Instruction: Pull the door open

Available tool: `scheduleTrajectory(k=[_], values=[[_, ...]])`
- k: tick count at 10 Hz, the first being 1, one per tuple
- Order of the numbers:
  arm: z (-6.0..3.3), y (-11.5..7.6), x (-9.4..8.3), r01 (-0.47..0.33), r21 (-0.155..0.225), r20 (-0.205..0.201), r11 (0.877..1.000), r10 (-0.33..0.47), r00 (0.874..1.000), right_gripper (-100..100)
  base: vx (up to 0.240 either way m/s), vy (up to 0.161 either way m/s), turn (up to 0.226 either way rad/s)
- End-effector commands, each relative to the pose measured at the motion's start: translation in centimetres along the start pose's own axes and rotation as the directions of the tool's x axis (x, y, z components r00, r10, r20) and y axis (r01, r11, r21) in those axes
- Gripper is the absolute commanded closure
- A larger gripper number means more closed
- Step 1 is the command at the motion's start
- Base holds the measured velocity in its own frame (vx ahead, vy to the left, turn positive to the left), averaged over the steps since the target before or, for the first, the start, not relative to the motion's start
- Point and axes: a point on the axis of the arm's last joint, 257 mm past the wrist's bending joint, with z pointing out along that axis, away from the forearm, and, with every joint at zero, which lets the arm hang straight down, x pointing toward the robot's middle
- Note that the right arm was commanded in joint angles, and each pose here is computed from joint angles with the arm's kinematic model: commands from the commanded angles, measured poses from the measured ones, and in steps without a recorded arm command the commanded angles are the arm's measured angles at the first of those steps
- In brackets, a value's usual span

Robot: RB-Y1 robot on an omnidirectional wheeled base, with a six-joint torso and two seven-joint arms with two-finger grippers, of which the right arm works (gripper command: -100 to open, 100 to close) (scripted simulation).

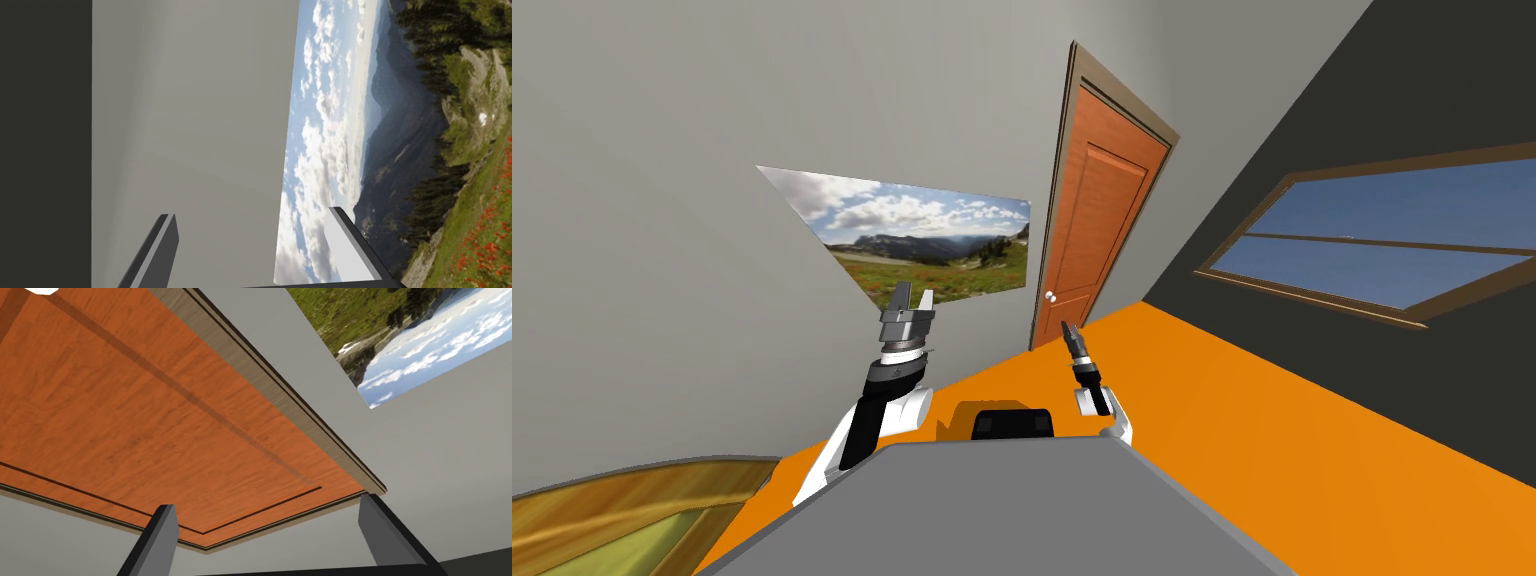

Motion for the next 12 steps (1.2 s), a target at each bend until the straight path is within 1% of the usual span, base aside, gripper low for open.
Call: scheduleTrajectory(k=[1, 2, 4, 6, 8, 9, 12], values=[[0.01, -0.7, 0.9, 0.051, 0.002, -0.021, 0.999, -0.051, 0.998, -100, 0.081, -0.077, 0.072], [-0.16, -1.0, 1.2, 0.05, 0.009, -0.027, 0.999, -0.05, 0.998, -100, 0.05, -0.057, 0.022], [-0.31, -1.9, 2.4, 0.109, 0.01, -0.055, 0.994, -0.108, 0.993, -100, 0.072, -0.052, 0.034], [-0.69, -3.0, 3.7, 0.165, 0.014, -0.088, 0.986, -0.163, 0.983, -100, 0.081, -0.081, 0.065], [-0.82, -3.7, 4.7, 0.219, 0.006, -0.112, 0.976, -0.217, 0.97, -100, 0.09, -0.087, 0.051], [-1.01, -4.0, 4.9, 0.218, 0.011, -0.118, 0.976, -0.216, 0.969, -100, 0.05, -0.061, 0.019], [-1.47, -5.2, 6.5, 0.295, 0.0, -0.16, 0.956, -0.291, 0.943, -100, 0.063, -0.061, 0.045]])
